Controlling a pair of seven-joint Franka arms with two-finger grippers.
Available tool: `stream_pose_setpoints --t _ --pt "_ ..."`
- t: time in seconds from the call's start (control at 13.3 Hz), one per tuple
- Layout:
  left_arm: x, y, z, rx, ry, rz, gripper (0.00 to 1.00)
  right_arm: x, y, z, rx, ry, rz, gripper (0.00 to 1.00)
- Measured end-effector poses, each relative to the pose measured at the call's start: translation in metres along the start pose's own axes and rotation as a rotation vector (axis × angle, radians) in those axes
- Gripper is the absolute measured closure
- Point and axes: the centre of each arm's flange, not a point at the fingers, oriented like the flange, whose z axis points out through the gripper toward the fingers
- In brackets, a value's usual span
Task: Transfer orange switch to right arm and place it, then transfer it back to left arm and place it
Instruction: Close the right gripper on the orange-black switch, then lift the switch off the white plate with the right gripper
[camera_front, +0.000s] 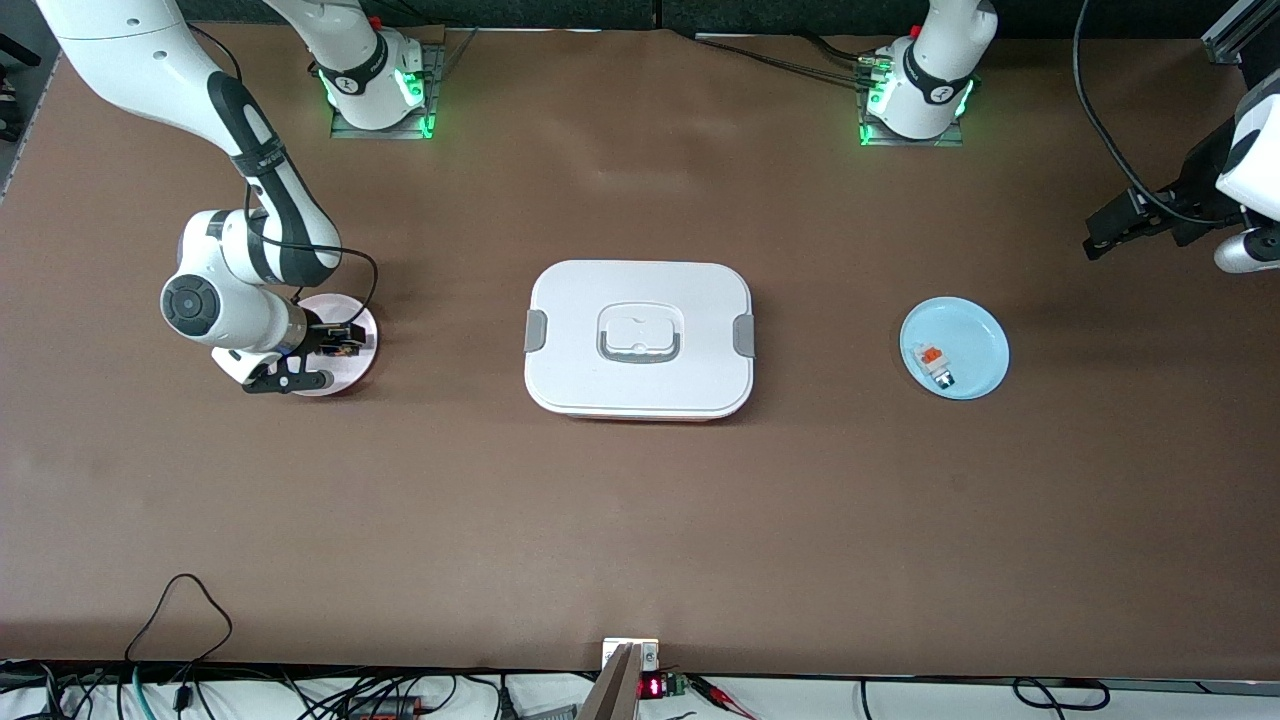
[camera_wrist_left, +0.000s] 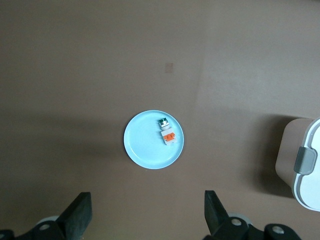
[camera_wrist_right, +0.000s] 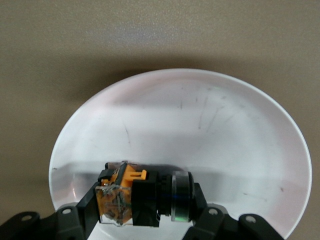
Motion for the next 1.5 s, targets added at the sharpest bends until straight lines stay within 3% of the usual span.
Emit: stream_pose_setpoints --t 0.67,0.97,1.2,1.5 --pt "0.000 0.000 0.000 0.000 0.000 0.000 0.01 -0.001 -0.003 -0.006 0.000 0.006 -0.052 0.27" --pt "0.000 0.000 0.000 0.000 0.000 0.000 0.01 -0.001 -0.025 -0.044 0.001 0.055 -0.094 0.27" --pt "0.000 0.000 0.000 0.000 0.000 0.000 0.01 -0.006 -0.034 -0.077 -0.003 0.062 -0.116 0.27" --pt "0.000 0.000 0.000 0.000 0.000 -0.001 0.01 -0.016 -0.060 -0.146 -0.019 0.166 -0.199 0.27"
